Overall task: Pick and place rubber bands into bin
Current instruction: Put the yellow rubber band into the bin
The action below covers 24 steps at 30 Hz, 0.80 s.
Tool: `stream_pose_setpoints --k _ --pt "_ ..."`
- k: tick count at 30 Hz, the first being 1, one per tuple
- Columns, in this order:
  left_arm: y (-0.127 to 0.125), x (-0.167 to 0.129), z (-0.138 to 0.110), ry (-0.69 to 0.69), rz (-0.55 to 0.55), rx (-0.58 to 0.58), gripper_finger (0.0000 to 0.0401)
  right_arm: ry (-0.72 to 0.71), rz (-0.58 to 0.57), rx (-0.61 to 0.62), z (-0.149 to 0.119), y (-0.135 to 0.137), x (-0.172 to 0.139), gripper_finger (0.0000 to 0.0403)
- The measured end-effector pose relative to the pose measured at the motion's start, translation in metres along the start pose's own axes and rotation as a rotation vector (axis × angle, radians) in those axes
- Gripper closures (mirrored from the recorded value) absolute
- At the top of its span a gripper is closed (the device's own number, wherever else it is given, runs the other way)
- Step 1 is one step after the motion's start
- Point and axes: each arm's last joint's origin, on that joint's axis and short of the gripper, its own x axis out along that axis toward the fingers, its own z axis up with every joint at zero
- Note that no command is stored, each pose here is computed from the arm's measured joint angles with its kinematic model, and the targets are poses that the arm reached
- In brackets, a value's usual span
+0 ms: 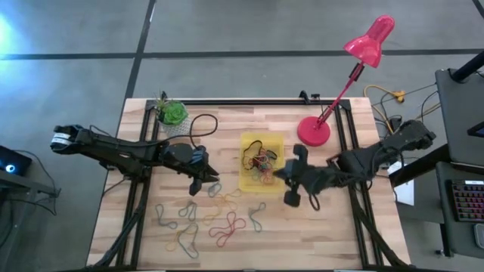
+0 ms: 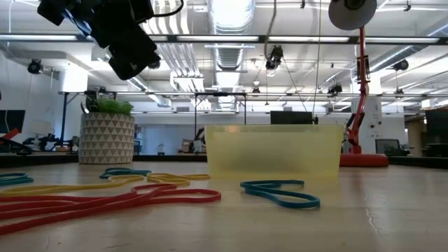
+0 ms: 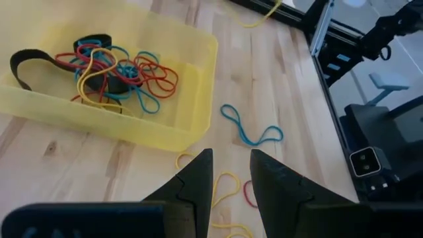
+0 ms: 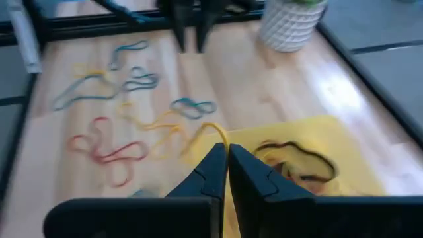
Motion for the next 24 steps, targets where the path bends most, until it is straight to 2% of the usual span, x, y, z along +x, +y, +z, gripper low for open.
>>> stream_pose_setpoints --k 11,18,24 --pt "-0.002 0.0 0.005 -0.052 -0.012 0.005 0.0315 0.043 -0.175 -0.048 0.013 -0.052 0.034 0.0395" --pt "-0.001 0.0 0.005 -0.06 0.003 0.003 0.0315 0.098 -0.138 -0.04 0.012 -0.077 0.064 0.0395" --pt "-0.001 0.0 0.007 -0.084 0.019 0.003 0.0315 0.185 -0.108 -0.004 -0.004 -0.096 0.09 0.0395"
